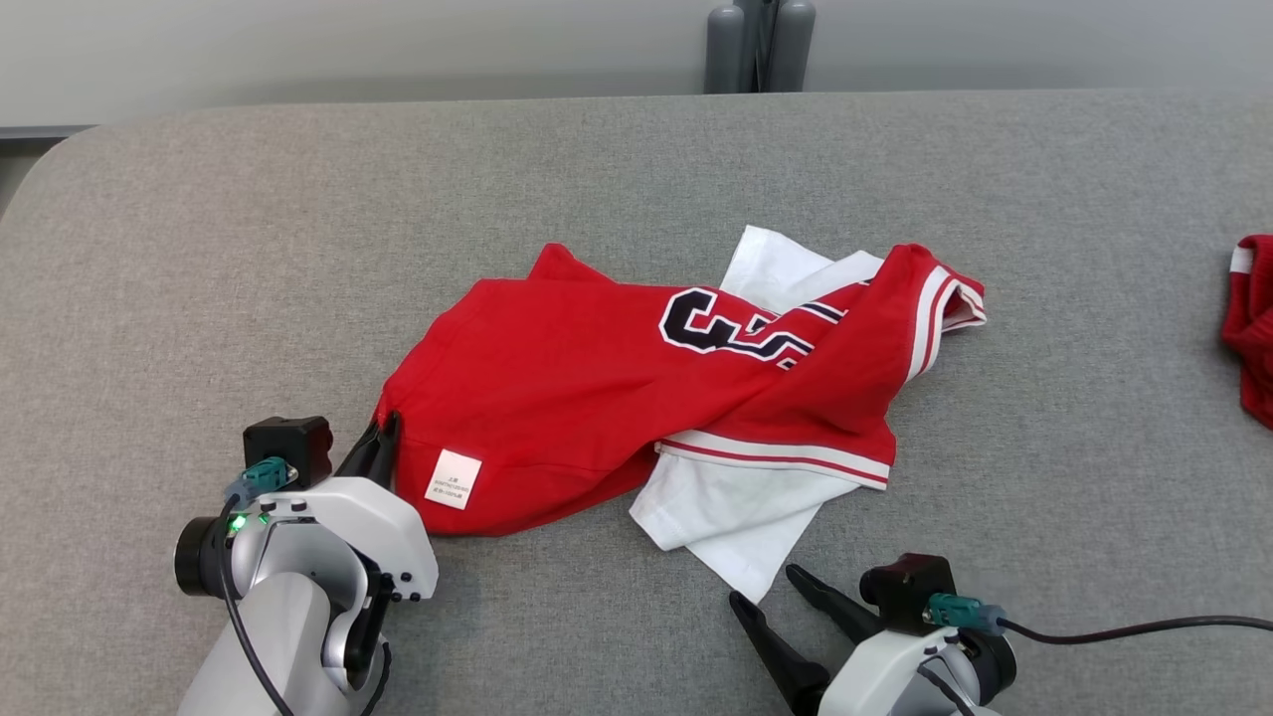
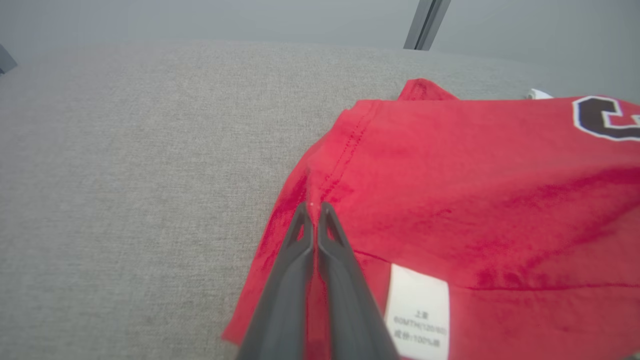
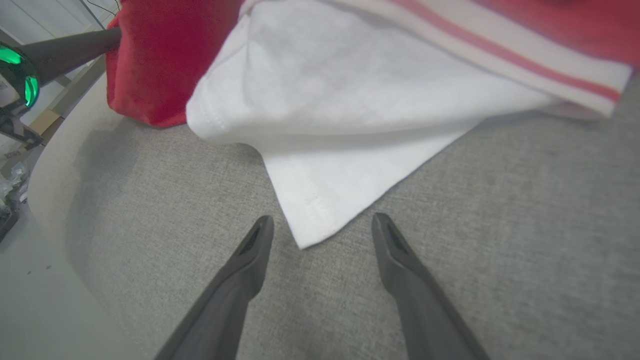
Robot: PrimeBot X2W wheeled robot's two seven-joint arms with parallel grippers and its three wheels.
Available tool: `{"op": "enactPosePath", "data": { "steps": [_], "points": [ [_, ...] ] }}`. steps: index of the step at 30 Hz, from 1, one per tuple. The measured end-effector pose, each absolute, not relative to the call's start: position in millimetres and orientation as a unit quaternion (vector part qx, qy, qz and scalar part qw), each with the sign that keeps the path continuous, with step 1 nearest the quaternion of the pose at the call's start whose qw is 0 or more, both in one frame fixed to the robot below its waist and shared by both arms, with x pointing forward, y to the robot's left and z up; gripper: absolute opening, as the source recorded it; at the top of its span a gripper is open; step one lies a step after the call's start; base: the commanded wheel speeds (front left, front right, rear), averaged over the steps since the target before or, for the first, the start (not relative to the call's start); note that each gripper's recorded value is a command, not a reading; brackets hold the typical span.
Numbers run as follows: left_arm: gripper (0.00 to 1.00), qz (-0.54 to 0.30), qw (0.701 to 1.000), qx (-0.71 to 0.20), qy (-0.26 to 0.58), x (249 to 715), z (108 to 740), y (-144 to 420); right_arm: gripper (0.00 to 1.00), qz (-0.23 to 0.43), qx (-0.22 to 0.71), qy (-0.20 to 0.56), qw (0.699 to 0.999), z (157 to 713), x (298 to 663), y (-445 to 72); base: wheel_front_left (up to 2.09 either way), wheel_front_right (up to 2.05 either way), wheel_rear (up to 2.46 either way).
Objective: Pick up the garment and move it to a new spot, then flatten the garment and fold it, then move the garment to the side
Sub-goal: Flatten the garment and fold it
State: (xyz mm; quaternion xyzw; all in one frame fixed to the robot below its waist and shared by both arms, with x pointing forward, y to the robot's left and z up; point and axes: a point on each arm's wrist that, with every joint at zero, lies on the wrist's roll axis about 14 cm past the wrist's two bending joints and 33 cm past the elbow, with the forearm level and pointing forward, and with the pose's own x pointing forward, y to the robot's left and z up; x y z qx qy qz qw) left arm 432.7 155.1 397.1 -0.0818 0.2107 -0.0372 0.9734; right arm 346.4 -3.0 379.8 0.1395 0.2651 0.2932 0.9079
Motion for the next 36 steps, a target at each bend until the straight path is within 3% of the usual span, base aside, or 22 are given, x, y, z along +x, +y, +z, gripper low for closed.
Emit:
{"op": "enactPosePath", "data": {
  "steps": [6,7,9,11,12,26,36],
  "points": [
    [0.00,-0.034,0.973,-0.084,0.212,431,395,157,1.00,0.293,0.151,0.269,0.905,379,349,0,0.00,0.00,0.00],
    [0.00,-0.034,0.973,-0.084,0.212,431,395,157,0.89,0.294,0.152,0.270,0.904,379,349,1,0.00,0.00,0.00],
    [0.00,-0.034,0.973,-0.084,0.213,430,395,157,0.44,0.295,0.153,0.273,0.903,378,349,2,0.00,0.00,0.00],
    [0.00,-0.035,0.973,-0.083,0.213,430,394,157,0.07,0.295,0.152,0.277,0.902,376,348,2,0.00,0.00,0.00],
    [0.00,-0.035,0.973,-0.083,0.213,430,394,157,0.00,0.297,0.151,0.280,0.900,375,347,3,0.00,0.00,0.00],
    [0.00,-0.035,0.974,-0.085,0.208,432,397,156,0.00,0.298,0.141,0.269,0.905,377,350,0,0.00,0.00,0.00],
    [0.00,-0.036,0.978,-0.089,0.184,435,410,155,0.00,0.255,0.132,0.215,0.933,399,372,-37,0.00,0.00,0.00]
  ]
}}
